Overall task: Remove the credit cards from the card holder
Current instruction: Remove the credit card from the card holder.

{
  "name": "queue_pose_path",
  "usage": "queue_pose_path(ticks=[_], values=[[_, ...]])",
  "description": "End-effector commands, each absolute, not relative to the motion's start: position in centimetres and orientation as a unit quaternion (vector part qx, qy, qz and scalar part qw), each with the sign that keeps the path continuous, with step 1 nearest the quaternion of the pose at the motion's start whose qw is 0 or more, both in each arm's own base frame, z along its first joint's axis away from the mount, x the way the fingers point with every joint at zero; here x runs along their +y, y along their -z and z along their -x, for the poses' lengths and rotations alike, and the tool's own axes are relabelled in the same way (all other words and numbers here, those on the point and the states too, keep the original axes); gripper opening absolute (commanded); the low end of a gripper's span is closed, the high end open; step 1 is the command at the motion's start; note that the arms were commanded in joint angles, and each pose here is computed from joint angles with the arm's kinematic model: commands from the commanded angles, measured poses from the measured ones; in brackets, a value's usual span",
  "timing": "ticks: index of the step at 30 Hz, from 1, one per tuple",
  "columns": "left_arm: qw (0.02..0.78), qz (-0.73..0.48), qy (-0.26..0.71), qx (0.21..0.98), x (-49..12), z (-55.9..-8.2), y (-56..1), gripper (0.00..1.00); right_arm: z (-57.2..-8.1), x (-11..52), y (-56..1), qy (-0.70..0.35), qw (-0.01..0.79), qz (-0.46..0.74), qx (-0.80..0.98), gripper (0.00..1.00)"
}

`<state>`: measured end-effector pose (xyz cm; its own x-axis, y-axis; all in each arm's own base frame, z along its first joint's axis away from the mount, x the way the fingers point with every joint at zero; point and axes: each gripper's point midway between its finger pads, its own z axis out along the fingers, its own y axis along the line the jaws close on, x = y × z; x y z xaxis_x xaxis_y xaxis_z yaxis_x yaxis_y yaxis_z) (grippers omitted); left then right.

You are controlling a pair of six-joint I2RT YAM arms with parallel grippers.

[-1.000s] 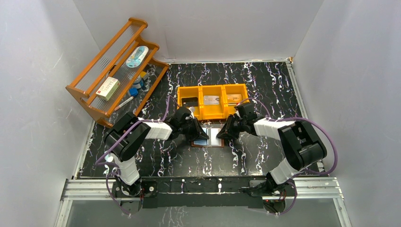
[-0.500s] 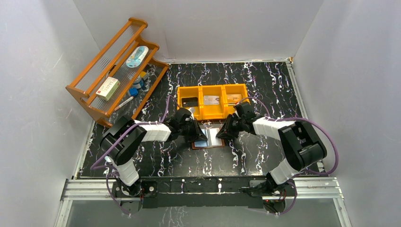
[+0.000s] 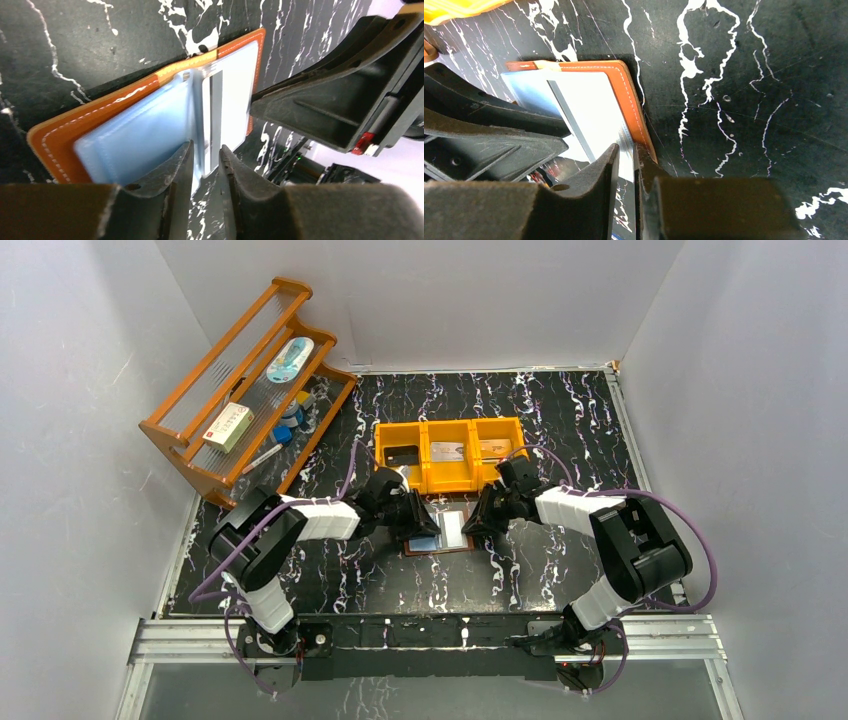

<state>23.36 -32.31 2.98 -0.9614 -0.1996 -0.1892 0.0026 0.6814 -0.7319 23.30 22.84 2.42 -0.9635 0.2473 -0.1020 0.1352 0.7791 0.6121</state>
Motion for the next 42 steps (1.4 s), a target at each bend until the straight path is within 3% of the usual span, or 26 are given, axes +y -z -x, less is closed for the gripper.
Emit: queue_pose_path(ticks=[1,4,7,17,30,37,42], values=[[0.142,0.050,0.426,0.892,-33.9,-24.8,-4.7,0.32,-22.9,22.3,-2.0,-0.300,0.084,-0.094,0.945,0.26],[0.149,0.048,0.423,0.893,-34.0,-25.3,-4.9,0.42,-23.1,22.6,-2.6,-0.306,0.088,-0.089,0.944,0.26],[0.150,0.046,0.402,0.902,-33.7,-25.6,-4.3,0.43,-23.7,22.9,-3.7,-0.315,0.097,-0.080,0.941,0.26],[0.130,0.058,0.377,0.915,-32.8,-24.9,-2.1,0.41,-26.2,24.1,-6.2,-0.331,0.129,-0.059,0.933,0.30],[0.119,0.061,0.381,0.915,-33.0,-24.6,-1.4,0.39,-24.4,24.8,-2.2,-0.350,0.065,-0.053,0.933,0.26],[0.106,0.072,0.393,0.911,-33.3,-24.2,-0.8,0.29,-23.8,24.5,-1.9,-0.344,0.059,-0.067,0.935,0.19],[0.098,0.083,0.416,0.900,-34.0,-24.3,-0.9,0.13,-22.7,24.1,-1.1,-0.341,0.046,-0.073,0.936,0.18]])
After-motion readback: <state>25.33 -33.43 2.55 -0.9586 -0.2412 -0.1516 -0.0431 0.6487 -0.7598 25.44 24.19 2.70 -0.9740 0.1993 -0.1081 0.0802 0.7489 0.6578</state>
